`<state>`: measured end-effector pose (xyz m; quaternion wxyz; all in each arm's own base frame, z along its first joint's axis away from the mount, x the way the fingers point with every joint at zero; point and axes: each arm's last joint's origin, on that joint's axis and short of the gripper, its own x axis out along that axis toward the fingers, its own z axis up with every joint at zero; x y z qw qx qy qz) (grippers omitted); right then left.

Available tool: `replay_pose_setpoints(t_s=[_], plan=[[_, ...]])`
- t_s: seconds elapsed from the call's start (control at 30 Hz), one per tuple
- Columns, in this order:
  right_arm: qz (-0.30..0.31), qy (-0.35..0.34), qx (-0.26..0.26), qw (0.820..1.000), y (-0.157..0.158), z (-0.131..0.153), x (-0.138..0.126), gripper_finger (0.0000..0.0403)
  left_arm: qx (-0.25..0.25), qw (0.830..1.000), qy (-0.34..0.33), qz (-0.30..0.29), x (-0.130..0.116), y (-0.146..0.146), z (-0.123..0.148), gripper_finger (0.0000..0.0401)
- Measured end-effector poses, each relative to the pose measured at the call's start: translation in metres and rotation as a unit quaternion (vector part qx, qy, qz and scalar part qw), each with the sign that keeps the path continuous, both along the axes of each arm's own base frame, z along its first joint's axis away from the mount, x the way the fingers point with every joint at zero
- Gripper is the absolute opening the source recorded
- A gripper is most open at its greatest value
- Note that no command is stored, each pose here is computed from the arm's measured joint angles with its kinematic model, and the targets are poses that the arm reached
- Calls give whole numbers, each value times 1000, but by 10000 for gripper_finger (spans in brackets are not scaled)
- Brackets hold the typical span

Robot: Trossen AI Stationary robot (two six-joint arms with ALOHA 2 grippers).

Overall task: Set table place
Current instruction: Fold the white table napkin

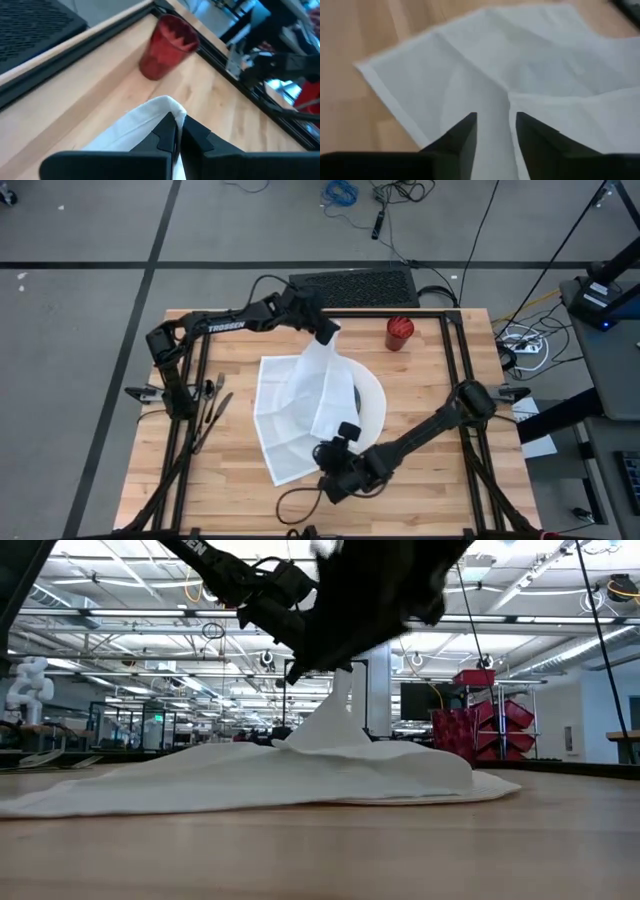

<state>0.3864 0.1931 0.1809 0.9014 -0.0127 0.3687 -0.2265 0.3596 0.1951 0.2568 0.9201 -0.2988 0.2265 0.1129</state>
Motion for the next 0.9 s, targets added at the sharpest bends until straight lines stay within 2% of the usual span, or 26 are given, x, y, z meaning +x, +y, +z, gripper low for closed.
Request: replay_pose_setpoints(t_s=[0.17, 0.53, 0.7, 0.9], plan=[[17, 10, -24, 1000, -15, -27, 23, 141, 2, 999, -9, -38, 3, -7, 1, 0], [-21, 32, -21, 999, -48, -44, 37, 136, 14, 999, -8, -52, 5, -11, 1, 0], [-39, 41, -14, 998, -50, -47, 34, 103, 19, 998, -5, -57, 5, -11, 0, 0], [-55, 44, -2, 997, -50, -48, 32, 29, 20, 998, -8, -58, 6, -12, 1, 0]])
